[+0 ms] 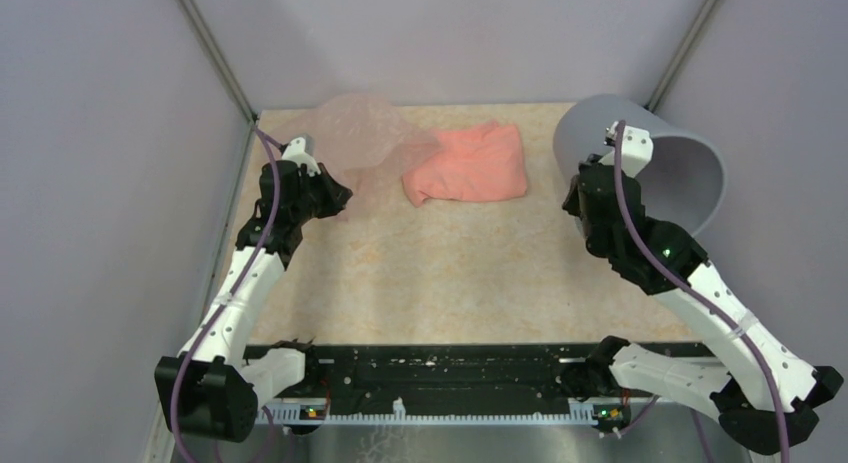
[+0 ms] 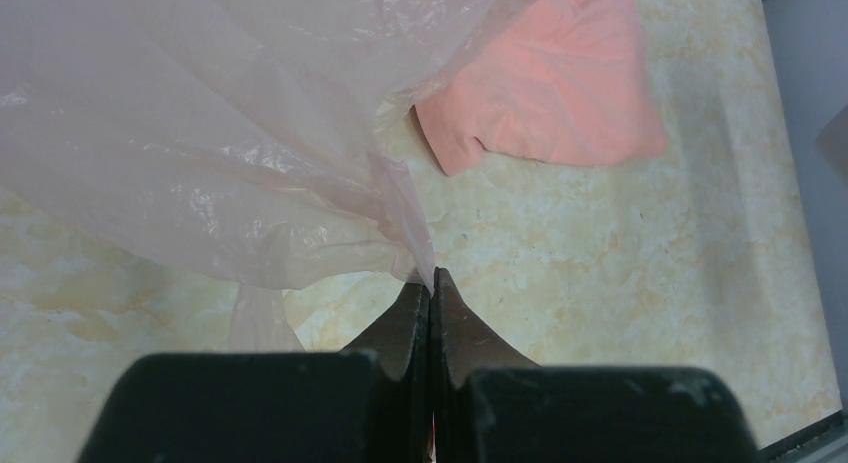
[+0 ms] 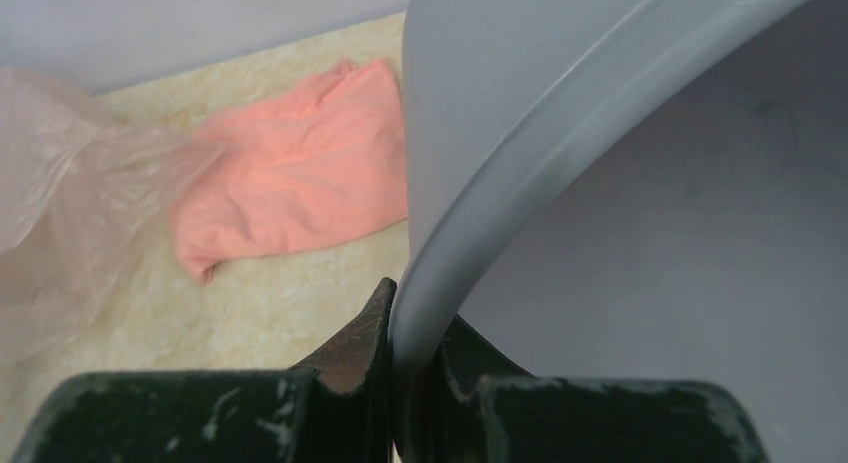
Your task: Put the trash bags into the trash bin
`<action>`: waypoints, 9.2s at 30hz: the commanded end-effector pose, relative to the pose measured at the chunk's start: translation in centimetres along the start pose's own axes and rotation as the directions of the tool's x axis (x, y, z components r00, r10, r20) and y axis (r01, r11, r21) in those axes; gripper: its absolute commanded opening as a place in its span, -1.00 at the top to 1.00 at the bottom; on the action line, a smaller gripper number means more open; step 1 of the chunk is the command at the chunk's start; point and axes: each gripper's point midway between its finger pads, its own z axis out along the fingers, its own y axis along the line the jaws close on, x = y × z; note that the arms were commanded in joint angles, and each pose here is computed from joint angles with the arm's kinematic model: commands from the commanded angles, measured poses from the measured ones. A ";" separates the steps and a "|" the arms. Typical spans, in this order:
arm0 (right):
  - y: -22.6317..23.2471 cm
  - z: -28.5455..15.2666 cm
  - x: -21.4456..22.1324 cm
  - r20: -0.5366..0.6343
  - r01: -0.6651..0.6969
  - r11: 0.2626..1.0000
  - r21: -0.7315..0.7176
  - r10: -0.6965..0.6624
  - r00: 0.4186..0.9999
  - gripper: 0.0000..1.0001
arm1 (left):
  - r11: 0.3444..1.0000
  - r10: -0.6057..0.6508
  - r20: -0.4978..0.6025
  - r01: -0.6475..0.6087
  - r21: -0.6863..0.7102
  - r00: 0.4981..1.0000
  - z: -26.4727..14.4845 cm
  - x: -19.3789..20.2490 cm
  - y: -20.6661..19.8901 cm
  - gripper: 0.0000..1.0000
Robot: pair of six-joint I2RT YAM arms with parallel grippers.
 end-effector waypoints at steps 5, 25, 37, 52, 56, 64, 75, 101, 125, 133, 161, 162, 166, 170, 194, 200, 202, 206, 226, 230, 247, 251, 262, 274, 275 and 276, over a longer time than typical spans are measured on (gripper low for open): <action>5.6 -1.7 -1.4 -0.142 0.110 0.958 -0.266 -0.152 0.978 1.00 | 0.999 0.014 0.049 -0.016 0.031 0.999 0.0 -1.5 -0.7 1.00; 11.8 -5.6 2.8 -0.354 0.234 0.797 -0.557 -0.483 0.801 1.00 | 0.999 0.025 0.049 -0.027 0.043 0.999 0.1 -1.5 -0.8 1.00; 11.3 -8.4 7.0 -0.403 0.308 0.703 -0.640 -0.649 0.645 1.00 | 0.998 0.017 0.037 -0.019 0.064 0.999 0.2 -1.3 -1.2 1.00; 14.3 -8.8 11.1 -0.373 0.380 0.606 -0.699 -0.762 0.529 1.00 | 0.998 0.020 0.049 -0.022 0.056 0.999 0.0 -1.5 -1.1 1.00; 15.8 -8.8 11.4 -0.356 0.380 0.587 -0.715 -0.773 0.524 1.00 | 0.998 0.020 0.049 -0.023 0.056 0.999 0.0 -1.5 -1.2 1.00; 19.0 -9.2 12.1 -0.306 0.377 0.530 -0.760 -0.803 0.512 0.74 | 0.998 0.020 0.048 -0.022 0.056 0.999 0.0 -1.5 -1.1 1.00; 21.2 -10.5 13.0 -0.251 0.373 0.461 -0.805 -0.835 0.490 0.31 | 0.998 0.020 0.049 -0.023 0.055 0.999 -0.1 -1.5 -1.1 1.00; 24.6 -8.3 -3.0 0.075 0.384 0.579 -0.719 -0.485 0.871 -0.97 | 0.950 -0.086 0.247 0.005 0.312 0.965 -1.0 -12.9 -9.6 1.00; 15.2 6.2 -9.5 0.016 -0.029 0.790 -0.613 0.049 0.999 -0.97 | 0.656 -0.123 0.544 -0.343 0.672 0.830 -7.5 -23.6 -32.8 1.00; 13.6 7.0 -9.8 -0.052 -0.164 0.749 -0.642 0.171 0.984 -0.97 | 0.536 -0.156 0.572 -0.418 0.734 0.805 -12.1 -23.4 -37.1 1.00; 8.1 -4.5 -17.8 0.124 -0.104 0.747 -0.656 0.243 0.962 -0.92 | 0.107 -0.336 0.385 -0.372 0.922 0.859 -24.2 -17.6 -49.6 1.00; 7.9 -5.1 -18.0 0.133 -0.095 0.748 -0.657 0.239 0.962 -0.90 | 0.103 -0.335 0.372 -0.359 0.928 0.865 -24.2 -17.4 -49.6 1.00; 7.5 -6.5 -18.2 0.151 -0.054 0.749 -0.660 0.202 0.968 -0.85 | 0.091 -0.356 0.320 -0.308 0.947 0.878 -24.0 -16.7 -49.4 1.00; 8.3 -6.9 -17.8 0.130 -0.030 0.720 -0.693 0.165 0.978 -0.77 | 0.105 -0.368 0.309 -0.291 0.951 0.877 -24.1 -16.8 -49.4 1.00; 9.4 -9.6 -14.6 0.113 0.056 0.595 -0.802 0.058 0.992 -0.54 | 0.407 -0.274 0.256 -0.130 0.904 0.927 -15.9 -15.5 -44.2 1.00; 10.8 -13.3 -15.7 0.195 0.147 0.437 -0.887 0.068 0.978 -0.71 | 0.427 -0.265 0.222 -0.092 0.899 0.938 -14.9 -15.3 -44.2 1.00; 11.2 -13.9 -16.2 0.215 0.169 0.400 -0.901 0.073 0.974 -0.75 | 0.426 -0.266 0.204 -0.075 0.902 0.942 -14.8 -15.3 -44.4 1.00; 12.1 -13.2 -16.8 0.212 0.173 0.379 -0.909 0.064 0.975 -0.76 | 0.405 -0.262 0.176 -0.058 0.913 0.949 -14.7 -15.0 -44.8 1.00; 15.3 -10.1 -16.7 0.137 0.085 0.451 -0.888 0.083 0.987 0.42 | 0.379 -0.228 0.145 -0.049 0.924 0.963 -14.2 -14.1 -45.6 0.70; 14.6 -8.6 -16.6 0.120 0.056 0.530 -0.846 0.087 0.989 1.00 | 0.354 -0.213 0.164 -0.080 0.932 0.963 -15.5 -14.0 -45.4 -0.02; 13.9 -5.5 -16.4 0.098 0.018 0.641 -0.767 0.090 0.991 1.00 | 0.420 -0.076 0.278 -0.222 0.880 0.958 -20.1 -10.8 -38.6 -0.61; 14.0 -5.5 -16.6 0.102 0.025 0.642 -0.766 0.083 0.991 1.00 | 0.595 0.006 0.330 -0.269 0.757 0.944 -18.2 -9.5 -34.1 -0.39; 13.8 -5.1 -16.6 0.105 0.034 0.660 -0.750 0.069 0.992 1.00 | 0.833 0.172 0.235 -0.269 0.484 0.957 -13.8 -4.0 -24.6 0.26; 14.2 -5.6 -16.8 0.103 0.047 0.639 -0.768 0.050 0.993 1.00 | 0.867 0.259 0.125 -0.287 0.408 0.958 -7.9 0.7 -23.4 0.50; 14.4 -5.8 -16.7 0.099 0.047 0.628 -0.776 0.048 0.994 1.00 | 0.865 0.266 0.122 -0.292 0.408 0.956 -7.3 0.9 -23.7 0.51; 14.6 -6.0 -16.6 0.096 0.048 0.622 -0.781 0.044 0.994 1.00 | 0.862 0.271 0.123 -0.298 0.410 0.955 -6.7 1.0 -24.1 0.52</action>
